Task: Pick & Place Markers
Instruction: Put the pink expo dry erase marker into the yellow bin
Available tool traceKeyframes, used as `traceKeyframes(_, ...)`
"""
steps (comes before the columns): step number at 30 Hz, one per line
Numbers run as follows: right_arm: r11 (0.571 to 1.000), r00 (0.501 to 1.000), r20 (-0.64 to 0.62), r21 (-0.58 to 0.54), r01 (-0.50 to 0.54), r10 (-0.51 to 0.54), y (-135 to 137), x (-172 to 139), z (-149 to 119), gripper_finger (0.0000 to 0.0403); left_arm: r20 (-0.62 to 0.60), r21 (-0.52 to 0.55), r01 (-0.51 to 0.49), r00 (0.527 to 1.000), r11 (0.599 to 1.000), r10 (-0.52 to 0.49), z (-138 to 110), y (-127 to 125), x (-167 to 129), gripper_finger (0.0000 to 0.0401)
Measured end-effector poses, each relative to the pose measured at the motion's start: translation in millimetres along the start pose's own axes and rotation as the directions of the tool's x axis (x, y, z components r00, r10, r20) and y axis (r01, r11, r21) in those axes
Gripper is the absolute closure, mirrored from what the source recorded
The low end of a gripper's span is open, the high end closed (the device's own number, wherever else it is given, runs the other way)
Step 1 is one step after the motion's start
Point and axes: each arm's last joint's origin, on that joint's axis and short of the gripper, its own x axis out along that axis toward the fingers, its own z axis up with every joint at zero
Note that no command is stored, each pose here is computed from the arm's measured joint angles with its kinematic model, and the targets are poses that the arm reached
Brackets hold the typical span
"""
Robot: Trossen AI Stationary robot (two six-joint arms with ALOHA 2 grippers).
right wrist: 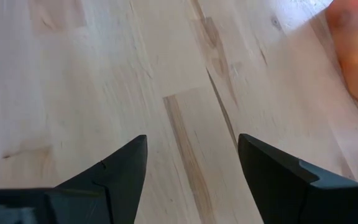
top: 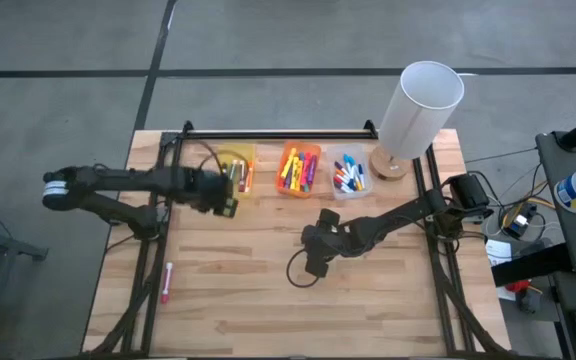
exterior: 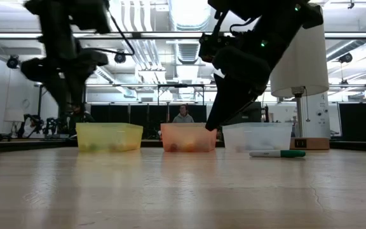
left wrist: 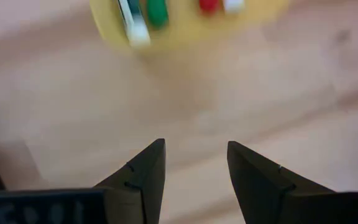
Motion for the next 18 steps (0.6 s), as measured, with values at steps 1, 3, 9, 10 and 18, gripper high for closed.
traceKeyframes(1, 1.000, 1.000, 0.000, 0.000, 0.000, 0.000, 0, 0, -1, 0.0156, -0.012, -0.004, 0.004, 1.000, 1.000, -0.005, -9, -2, 1, 0.0236)
traceKeyframes(3, 1.000, 1.000, 0.004, 0.002, -0.002, 0.002, 0, 1, -1, 0.0158, -0.033, -0.001, 0.019, 0.999, 1.000, -0.019, -27, -8, 3, 0.0236)
traceKeyframes(9, 1.000, 1.000, 0.010, 0.004, -0.003, 0.003, 0, 1, -1, 0.0159, -0.104, -0.009, 0.004, 0.995, 1.000, -0.005, -73, -22, 7, 0.0236)
traceKeyframes(10, 1.000, 1.000, 0.010, 0.004, -0.004, 0.004, 0, 1, -1, 0.0159, -0.118, -0.011, -0.002, 0.993, 1.000, 0.001, -80, -23, 8, 0.0236)
traceKeyframes(18, 1.000, 1.000, 0.011, 0.005, -0.004, 0.004, 0, 1, -1, 0.0159, -0.338, 0.016, -0.106, 0.935, 0.994, 0.106, -127, -26, 13, 0.0236)
